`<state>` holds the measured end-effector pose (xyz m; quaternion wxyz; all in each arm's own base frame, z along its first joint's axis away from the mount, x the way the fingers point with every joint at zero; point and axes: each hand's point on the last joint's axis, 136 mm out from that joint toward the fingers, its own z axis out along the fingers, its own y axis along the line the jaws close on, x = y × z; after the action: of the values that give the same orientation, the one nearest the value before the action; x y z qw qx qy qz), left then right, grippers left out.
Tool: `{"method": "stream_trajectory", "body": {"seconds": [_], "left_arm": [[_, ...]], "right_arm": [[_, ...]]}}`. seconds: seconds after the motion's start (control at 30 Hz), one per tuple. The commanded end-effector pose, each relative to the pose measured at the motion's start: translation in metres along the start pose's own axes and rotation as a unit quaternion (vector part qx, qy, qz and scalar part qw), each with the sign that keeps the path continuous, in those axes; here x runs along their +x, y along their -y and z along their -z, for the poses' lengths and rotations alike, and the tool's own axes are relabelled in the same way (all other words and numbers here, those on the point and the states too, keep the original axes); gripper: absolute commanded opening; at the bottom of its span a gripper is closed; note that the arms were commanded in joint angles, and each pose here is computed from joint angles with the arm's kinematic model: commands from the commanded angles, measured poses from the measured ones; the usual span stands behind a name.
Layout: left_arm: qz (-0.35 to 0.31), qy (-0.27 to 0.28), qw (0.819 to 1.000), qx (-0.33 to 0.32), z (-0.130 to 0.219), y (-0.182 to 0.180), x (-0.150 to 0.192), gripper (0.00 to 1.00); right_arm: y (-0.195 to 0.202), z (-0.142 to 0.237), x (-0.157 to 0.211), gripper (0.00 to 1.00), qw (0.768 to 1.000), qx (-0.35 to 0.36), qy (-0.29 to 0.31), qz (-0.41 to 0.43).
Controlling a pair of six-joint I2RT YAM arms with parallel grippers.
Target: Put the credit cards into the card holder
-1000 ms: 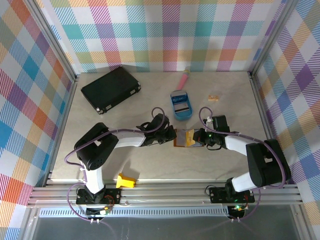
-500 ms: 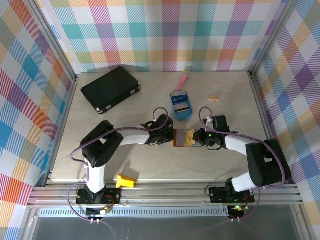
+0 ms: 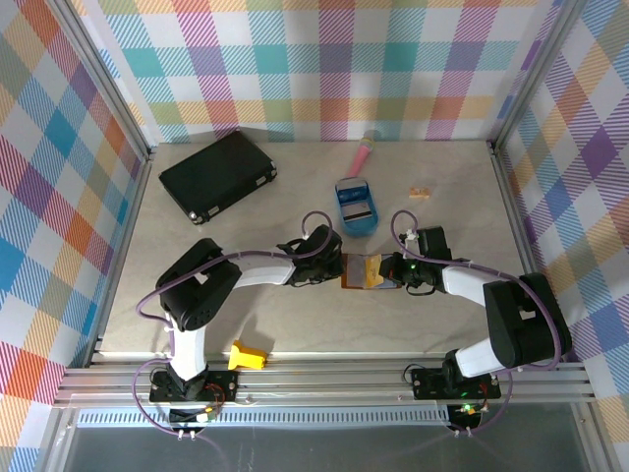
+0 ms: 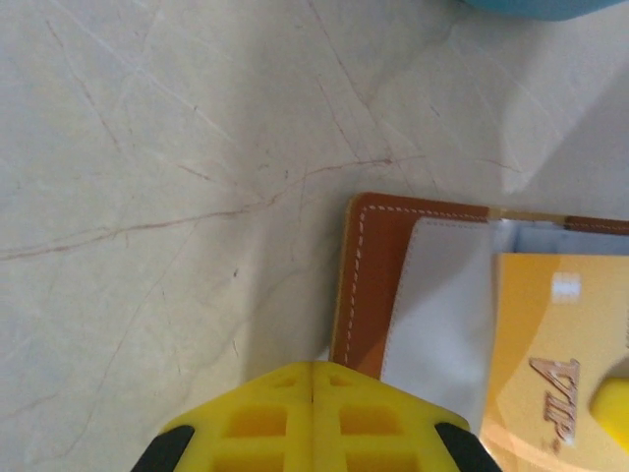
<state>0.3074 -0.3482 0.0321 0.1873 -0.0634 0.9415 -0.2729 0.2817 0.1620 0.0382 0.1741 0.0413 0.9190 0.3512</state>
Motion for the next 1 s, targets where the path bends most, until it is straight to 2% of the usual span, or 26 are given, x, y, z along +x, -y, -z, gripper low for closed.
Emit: {"method": "stream_trajectory", "body": {"seconds": [0.0,0.2,0.53,0.97], "left_arm": [[-0.020,0.020,0.997,0.074,0.025,0.038,-0.008,0.00],[-0.022,0.003,0.997,0.079,0.017,0.045,-0.005,0.00],[-0.014,-0.011,0.999,0.051,-0.008,0.031,0.001,0.00],[-0.012,-0.015,1.000,-0.003,-0.017,0.005,0.006,0.00]], "right_arm": [[0.011,-0.001,0.015,0.00,0.999,0.019,-0.026,-0.007],[0.011,-0.001,0.016,0.00,0.999,0.020,-0.026,-0.008],[0.011,0.000,0.018,0.00,0.999,0.020,-0.029,-0.007],[0.011,0.001,0.018,0.00,0.999,0.019,-0.026,-0.008]]}}
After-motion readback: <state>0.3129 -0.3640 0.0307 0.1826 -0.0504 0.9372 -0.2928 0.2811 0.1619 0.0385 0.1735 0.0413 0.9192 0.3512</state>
